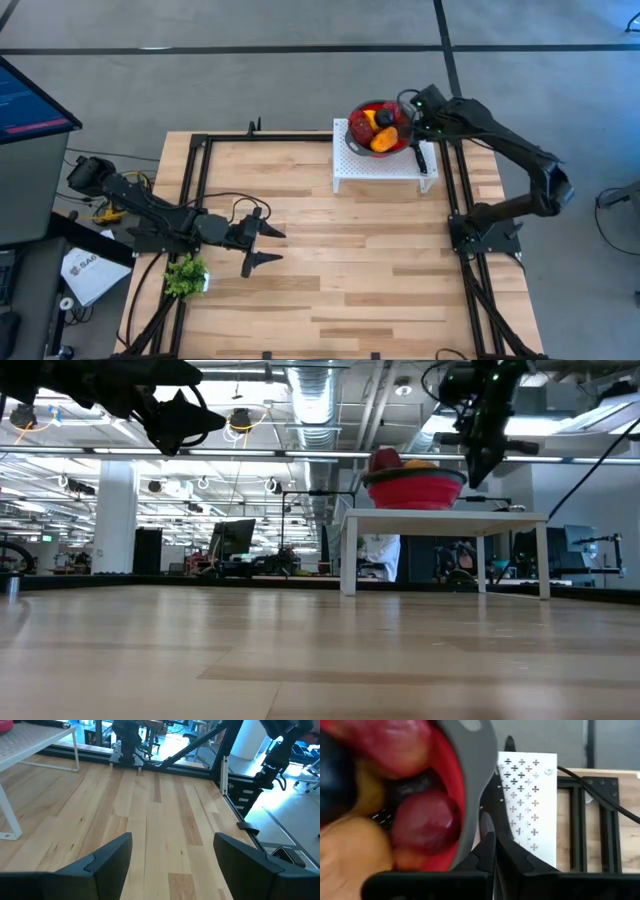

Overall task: Pick & Place Fruit
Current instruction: Adjust the orange strainer bowl on the shelf

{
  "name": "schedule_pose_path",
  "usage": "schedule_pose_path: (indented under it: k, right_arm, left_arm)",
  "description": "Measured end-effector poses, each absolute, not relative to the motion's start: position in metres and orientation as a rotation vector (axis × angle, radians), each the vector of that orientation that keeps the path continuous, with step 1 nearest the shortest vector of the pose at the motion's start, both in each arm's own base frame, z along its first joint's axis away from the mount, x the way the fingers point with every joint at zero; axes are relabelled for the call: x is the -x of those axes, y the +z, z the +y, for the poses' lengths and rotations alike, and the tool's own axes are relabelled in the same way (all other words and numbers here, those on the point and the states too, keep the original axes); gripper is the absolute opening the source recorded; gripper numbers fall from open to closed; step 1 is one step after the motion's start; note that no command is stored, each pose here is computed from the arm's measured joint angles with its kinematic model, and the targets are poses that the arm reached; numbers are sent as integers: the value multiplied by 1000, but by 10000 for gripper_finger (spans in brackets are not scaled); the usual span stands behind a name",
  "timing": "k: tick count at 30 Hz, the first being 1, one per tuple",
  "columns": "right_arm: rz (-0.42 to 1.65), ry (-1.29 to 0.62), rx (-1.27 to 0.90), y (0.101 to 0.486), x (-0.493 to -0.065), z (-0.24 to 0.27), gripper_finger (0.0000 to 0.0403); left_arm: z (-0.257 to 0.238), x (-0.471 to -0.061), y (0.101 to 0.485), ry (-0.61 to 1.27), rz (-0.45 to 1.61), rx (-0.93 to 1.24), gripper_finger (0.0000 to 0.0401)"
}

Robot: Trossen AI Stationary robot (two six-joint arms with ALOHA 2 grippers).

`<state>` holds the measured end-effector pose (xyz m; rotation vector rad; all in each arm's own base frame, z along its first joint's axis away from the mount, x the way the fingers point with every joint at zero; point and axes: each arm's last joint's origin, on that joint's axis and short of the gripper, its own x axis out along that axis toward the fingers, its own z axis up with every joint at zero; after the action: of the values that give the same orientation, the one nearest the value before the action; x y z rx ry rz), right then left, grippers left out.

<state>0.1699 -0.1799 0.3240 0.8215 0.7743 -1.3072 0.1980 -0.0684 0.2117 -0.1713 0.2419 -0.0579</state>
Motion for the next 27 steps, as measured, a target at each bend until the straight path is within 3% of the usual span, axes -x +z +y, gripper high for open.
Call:
schedule_pose_path:
  k: [5, 12, 27]
  right_arm:
    - [811, -1347, -830, 312, -175, -190, 21]
    - [783, -1311, -818, 313, -182, -190, 2]
    - [793, -1225, -828, 315, -188, -183, 4]
  left_arm:
    - [-68, -198, 212, -58, 243, 171, 273]
    - [-68, -198, 212, -58, 242, 171, 273]
    - [-68, -198, 212, -59, 235, 174, 273]
